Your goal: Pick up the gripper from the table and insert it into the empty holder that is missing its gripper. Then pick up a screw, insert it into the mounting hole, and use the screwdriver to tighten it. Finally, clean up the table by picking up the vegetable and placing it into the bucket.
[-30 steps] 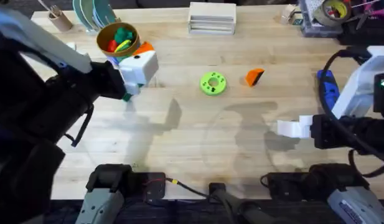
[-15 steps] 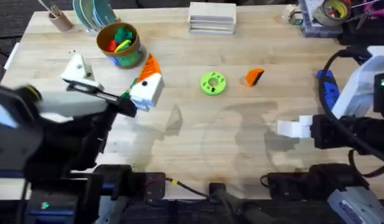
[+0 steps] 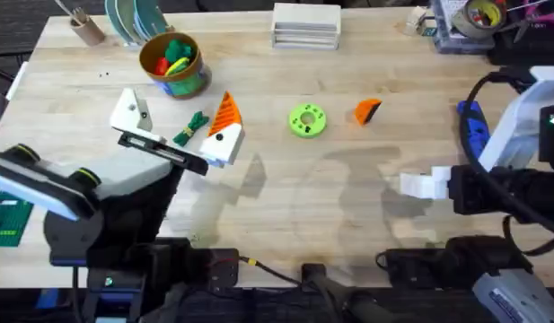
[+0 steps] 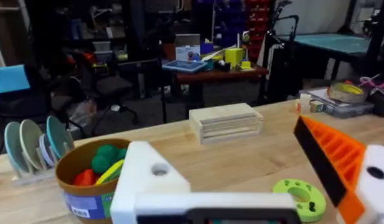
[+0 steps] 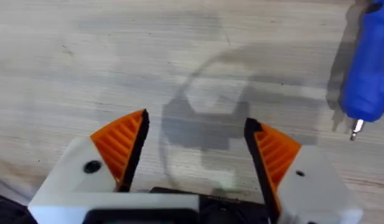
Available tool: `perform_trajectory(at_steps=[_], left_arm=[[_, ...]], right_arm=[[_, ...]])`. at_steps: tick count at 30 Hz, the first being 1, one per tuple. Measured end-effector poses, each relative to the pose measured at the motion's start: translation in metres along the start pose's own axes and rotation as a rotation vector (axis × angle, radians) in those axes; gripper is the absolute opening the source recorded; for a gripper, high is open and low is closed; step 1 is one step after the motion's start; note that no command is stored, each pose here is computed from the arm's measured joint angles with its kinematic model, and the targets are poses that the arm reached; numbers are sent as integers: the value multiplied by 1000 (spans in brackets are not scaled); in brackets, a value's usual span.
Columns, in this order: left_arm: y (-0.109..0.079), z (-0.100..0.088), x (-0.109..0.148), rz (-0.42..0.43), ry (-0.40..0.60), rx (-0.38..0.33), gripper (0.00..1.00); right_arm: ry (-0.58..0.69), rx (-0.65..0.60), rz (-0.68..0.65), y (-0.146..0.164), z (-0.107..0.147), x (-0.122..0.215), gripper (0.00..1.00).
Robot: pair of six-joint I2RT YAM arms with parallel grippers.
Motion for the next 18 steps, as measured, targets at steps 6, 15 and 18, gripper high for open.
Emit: perform_trajectory(at_steps=[6, 15, 18], left_arm=[[-2, 8, -1, 0, -22, -8, 993], [-6, 23, -1, 15, 39, 15, 993], [-13, 50, 2, 42, 161, 60, 993]], right_arm=[[0, 0, 0, 0, 0, 0, 992], [0, 0, 0, 0, 0, 0, 991], [0, 0, 0, 0, 0, 0, 991]])
Point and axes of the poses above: each hand's point on the last joint's axis, 136 mm out from that joint toward the fingers, its own x axis back along the fingers, its own y axis along the line the jaws close on, z = x × y, the point moved 3 cm from there along x, back along the fingers, and after that the axes turned 15 degrees about -x, right-handed, at the moved point
